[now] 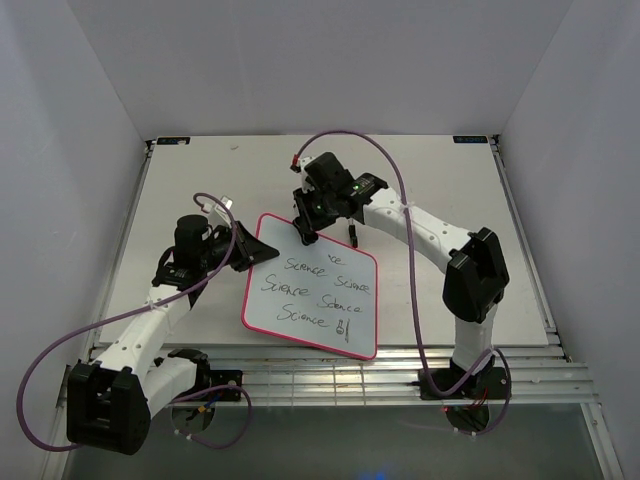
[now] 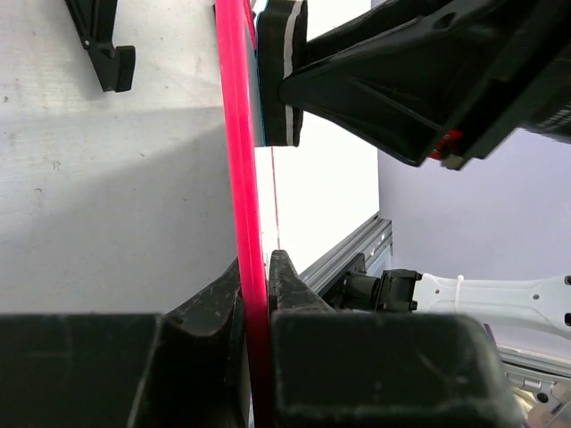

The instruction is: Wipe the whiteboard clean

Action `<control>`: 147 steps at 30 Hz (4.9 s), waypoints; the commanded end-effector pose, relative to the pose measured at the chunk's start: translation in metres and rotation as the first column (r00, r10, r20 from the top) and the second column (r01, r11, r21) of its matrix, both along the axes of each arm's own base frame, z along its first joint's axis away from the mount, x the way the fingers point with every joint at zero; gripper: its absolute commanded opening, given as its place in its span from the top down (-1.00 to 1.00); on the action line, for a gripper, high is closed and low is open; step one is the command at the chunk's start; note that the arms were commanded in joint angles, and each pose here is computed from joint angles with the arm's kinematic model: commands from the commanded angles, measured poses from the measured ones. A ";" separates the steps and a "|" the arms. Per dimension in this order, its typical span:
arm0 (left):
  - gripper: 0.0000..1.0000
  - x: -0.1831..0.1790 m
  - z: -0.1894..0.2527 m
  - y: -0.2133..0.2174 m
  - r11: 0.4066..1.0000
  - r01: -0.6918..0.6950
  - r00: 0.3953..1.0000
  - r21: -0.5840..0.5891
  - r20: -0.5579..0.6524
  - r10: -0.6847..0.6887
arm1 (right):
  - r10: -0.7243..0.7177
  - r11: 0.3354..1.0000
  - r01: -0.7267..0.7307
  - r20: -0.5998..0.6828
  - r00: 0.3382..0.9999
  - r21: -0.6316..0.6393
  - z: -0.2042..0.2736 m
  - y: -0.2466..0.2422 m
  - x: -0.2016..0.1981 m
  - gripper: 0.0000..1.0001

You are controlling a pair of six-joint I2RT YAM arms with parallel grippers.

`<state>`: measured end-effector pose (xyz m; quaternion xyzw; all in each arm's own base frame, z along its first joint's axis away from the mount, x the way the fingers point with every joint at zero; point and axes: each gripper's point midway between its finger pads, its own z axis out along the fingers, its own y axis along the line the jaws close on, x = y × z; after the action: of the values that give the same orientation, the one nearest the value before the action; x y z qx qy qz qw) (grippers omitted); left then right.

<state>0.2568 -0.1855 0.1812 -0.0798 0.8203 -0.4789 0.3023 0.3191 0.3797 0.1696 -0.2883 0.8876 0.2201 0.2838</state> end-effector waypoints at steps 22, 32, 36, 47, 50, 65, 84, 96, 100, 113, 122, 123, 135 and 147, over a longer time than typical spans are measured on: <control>1.00 0.007 0.076 -0.009 0.994 0.009 0.953 -0.112 0.303 0.026 | -0.067 0.992 0.076 -0.093 0.993 0.101 -0.094 -0.087 -0.075 0.70; 1.00 0.011 0.072 -0.007 0.994 -0.011 0.953 -0.106 0.298 0.043 | -0.241 0.967 0.254 -0.222 0.945 0.032 -0.158 -0.169 -0.081 0.69; 1.00 0.010 0.072 -0.009 0.995 0.007 0.952 -0.099 0.304 0.024 | -0.273 0.961 0.274 -0.252 0.928 -0.033 -0.169 -0.180 -0.079 0.69; 1.00 0.003 0.071 -0.018 0.991 0.106 0.948 -0.084 0.309 -0.076 | 0.130 0.972 -0.100 -0.131 0.983 0.214 -0.040 -0.033 -0.080 0.71; 1.00 0.003 0.071 -0.018 0.991 0.107 0.949 -0.082 0.307 -0.076 | 0.212 0.947 -0.177 -0.108 0.971 0.268 -0.017 -0.002 -0.086 0.71; 1.00 0.007 0.068 -0.017 0.993 0.087 0.952 -0.082 0.300 -0.059 | -0.264 0.963 0.243 -0.246 0.933 -0.115 -0.147 -0.171 -0.050 0.73; 1.00 0.010 0.063 -0.015 0.994 0.055 0.957 -0.096 0.289 -0.025 | 0.265 0.902 -0.237 -0.030 0.964 0.361 0.025 0.030 -0.134 0.74; 1.00 0.008 0.071 -0.015 0.993 0.062 0.949 -0.102 0.315 -0.027 | -0.194 0.976 0.180 -0.105 0.975 -0.126 -0.112 -0.136 -0.077 0.74; 1.00 0.008 0.066 -0.016 0.993 0.063 0.952 -0.097 0.305 -0.030 | -0.175 0.981 0.164 -0.110 0.978 -0.105 -0.100 -0.131 -0.076 0.74; 1.00 0.004 0.073 -0.018 0.990 0.083 0.946 -0.111 0.320 -0.043 | 0.285 0.927 -0.270 -0.022 0.958 0.259 0.038 0.041 -0.114 0.74; 1.00 0.007 0.071 -0.017 0.991 0.071 0.950 -0.111 0.309 -0.034 | 0.176 0.983 -0.173 -0.051 0.983 0.059 -0.025 0.013 -0.106 0.75; 1.00 0.007 0.071 -0.017 0.991 0.073 0.950 -0.111 0.311 -0.035 | 0.142 0.990 -0.141 -0.058 0.988 0.021 -0.037 0.001 -0.101 0.75; 1.00 0.004 0.076 -0.018 0.990 0.093 0.943 -0.110 0.328 -0.053 | -0.194 0.945 0.142 -0.154 0.969 -0.293 -0.128 -0.145 -0.046 0.78; 1.00 0.007 0.069 -0.015 0.992 0.046 0.953 -0.119 0.303 -0.008 | 0.372 0.908 -0.339 -0.103 0.922 0.247 -0.004 0.019 -0.170 0.79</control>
<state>0.2653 -0.1840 0.1793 -0.1188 0.8069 -0.4825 0.3194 0.2502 0.3355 0.1308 -0.3107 0.8798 0.2397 0.2683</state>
